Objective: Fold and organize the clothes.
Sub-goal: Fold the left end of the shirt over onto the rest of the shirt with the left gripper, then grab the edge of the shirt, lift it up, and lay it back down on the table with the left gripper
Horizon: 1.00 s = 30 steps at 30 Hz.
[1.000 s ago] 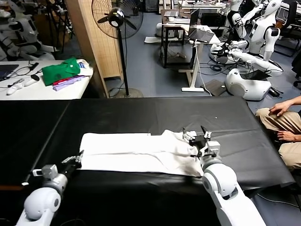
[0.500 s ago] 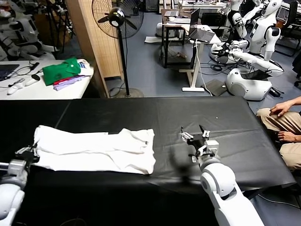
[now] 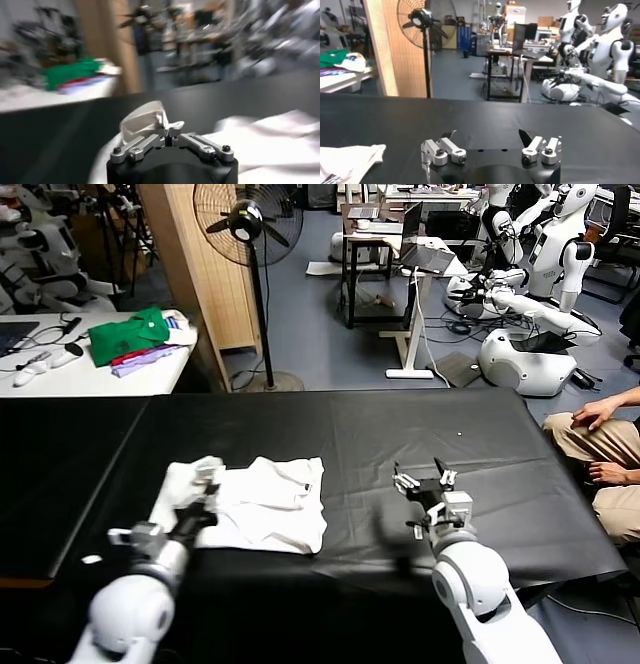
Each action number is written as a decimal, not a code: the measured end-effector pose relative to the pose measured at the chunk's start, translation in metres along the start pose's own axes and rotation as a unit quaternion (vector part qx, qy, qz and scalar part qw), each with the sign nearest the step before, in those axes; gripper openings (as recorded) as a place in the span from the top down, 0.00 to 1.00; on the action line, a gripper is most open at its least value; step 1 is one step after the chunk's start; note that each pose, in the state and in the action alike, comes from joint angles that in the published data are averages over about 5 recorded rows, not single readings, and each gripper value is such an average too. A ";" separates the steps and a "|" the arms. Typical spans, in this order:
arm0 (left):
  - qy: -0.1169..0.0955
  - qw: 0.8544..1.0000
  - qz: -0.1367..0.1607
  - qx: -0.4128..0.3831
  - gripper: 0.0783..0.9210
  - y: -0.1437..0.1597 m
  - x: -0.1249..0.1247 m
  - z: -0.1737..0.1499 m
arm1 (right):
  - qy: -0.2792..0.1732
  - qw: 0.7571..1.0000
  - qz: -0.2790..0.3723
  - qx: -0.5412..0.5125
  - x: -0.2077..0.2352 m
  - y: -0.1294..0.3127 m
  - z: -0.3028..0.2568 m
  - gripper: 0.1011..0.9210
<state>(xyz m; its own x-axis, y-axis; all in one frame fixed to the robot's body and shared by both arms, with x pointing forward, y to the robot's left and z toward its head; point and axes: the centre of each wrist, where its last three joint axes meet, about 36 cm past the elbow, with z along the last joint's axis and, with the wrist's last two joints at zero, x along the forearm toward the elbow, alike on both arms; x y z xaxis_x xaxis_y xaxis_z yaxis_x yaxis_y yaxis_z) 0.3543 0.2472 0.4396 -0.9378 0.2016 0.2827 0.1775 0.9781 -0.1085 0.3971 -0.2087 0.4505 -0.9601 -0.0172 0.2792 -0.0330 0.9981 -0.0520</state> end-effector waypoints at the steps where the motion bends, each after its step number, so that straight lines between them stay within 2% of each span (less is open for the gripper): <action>1: -0.001 1.000 0.010 0.009 0.91 -0.009 -0.003 0.001 | 0.001 1.000 0.000 0.000 0.000 0.001 0.001 0.15; 6: -0.002 0.998 0.050 0.049 0.91 -0.043 -0.014 0.004 | 0.005 1.000 -0.001 -0.001 -0.001 0.004 0.004 0.15; 9: -0.001 0.996 0.064 0.060 0.91 -0.055 -0.018 0.006 | 0.006 1.000 -0.002 -0.001 -0.003 0.005 0.005 0.15; 15: 0.006 0.995 0.069 0.066 0.91 -0.068 -0.025 0.015 | 0.000 1.000 -0.011 -0.003 -0.004 0.005 0.006 0.15; 19: -0.001 0.997 0.062 0.055 0.90 -0.074 -0.031 0.018 | -0.010 1.000 -0.024 -0.006 -0.006 0.004 0.009 0.15; 22: -0.006 0.997 0.061 0.048 0.78 -0.078 -0.034 0.022 | -0.013 0.999 -0.031 -0.005 -0.007 0.006 0.010 0.15; 30: -0.013 0.993 0.092 0.070 0.26 -0.090 -0.030 0.022 | -0.015 0.998 -0.066 -0.005 -0.015 0.013 0.008 0.15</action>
<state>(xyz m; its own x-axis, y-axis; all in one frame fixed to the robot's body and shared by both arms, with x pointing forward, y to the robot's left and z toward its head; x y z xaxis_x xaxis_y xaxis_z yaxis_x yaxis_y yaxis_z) 0.3595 0.1519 0.4201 -0.9012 0.3732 0.2204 0.3053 0.9076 -0.2882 0.4090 -0.1959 0.4381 -0.9554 -0.1502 0.2544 -0.1572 0.9875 -0.0072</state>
